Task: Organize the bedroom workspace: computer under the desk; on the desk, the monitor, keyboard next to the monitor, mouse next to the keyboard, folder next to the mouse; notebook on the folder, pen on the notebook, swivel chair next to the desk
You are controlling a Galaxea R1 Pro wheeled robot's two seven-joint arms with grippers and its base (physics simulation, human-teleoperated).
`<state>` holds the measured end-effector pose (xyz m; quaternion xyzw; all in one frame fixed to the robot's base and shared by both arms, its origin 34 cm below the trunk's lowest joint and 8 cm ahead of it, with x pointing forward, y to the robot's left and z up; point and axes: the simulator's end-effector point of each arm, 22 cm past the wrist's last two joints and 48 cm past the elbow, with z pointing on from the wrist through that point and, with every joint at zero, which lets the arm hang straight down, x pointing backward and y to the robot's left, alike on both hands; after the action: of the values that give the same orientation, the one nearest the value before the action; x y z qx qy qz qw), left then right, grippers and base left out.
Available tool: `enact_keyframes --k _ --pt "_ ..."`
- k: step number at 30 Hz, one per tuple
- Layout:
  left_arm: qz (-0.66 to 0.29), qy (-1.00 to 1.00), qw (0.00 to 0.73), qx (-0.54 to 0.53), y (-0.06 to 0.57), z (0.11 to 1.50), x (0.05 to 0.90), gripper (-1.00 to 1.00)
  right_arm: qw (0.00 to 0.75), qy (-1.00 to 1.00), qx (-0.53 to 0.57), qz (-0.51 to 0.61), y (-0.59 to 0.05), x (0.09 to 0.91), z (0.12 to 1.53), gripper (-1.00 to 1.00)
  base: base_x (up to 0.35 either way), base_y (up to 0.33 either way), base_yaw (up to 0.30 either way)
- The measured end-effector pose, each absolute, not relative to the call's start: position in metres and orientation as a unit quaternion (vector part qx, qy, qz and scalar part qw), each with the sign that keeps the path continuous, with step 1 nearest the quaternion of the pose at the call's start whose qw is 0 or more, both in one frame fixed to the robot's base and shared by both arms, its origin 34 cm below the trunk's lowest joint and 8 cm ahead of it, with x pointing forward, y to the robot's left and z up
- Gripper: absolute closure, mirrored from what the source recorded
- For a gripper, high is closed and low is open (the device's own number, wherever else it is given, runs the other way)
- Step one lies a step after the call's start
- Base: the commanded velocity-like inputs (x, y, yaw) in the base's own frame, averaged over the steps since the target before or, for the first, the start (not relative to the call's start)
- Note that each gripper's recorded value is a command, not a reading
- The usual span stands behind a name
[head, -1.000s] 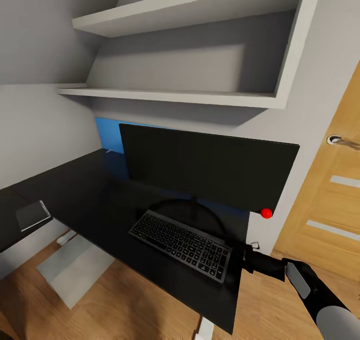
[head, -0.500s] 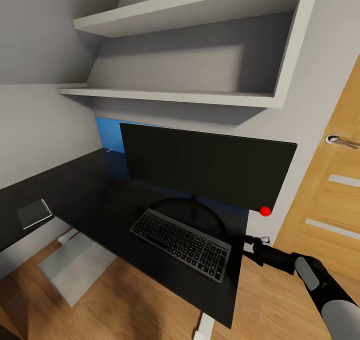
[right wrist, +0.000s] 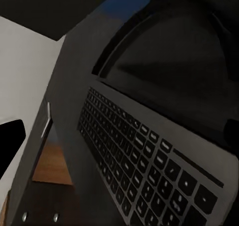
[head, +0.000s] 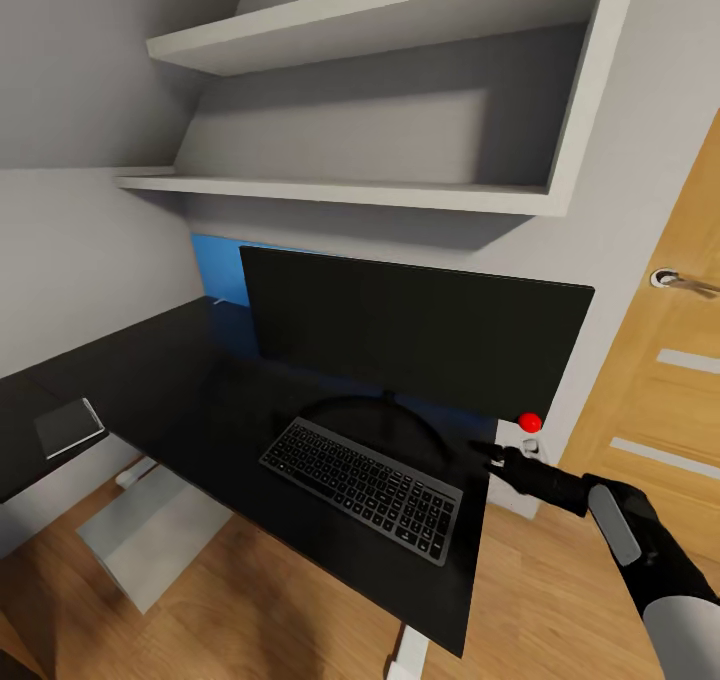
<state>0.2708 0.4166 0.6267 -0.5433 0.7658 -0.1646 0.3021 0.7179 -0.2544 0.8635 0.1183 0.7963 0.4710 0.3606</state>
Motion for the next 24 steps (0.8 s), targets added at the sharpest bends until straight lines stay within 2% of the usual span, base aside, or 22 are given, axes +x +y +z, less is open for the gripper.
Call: enact_keyframes --k 8,14,24 --pt "-0.165 0.765 0.304 -0.543 0.417 0.632 0.274 -1.00 0.373 0.830 0.057 0.412 -0.214 0.712 0.867 -1.00 0.000 0.000 0.000" --pt "-0.165 0.765 0.305 -0.543 0.417 0.641 0.277 -1.00 0.351 0.851 0.009 0.390 -0.168 0.701 0.863 -1.00 0.000 0.000 0.000" --pt "-0.166 0.764 0.306 -0.543 0.415 0.657 0.280 -1.00 0.336 0.872 -0.026 0.356 -0.134 0.692 0.860 -1.00 0.000 0.000 0.000"
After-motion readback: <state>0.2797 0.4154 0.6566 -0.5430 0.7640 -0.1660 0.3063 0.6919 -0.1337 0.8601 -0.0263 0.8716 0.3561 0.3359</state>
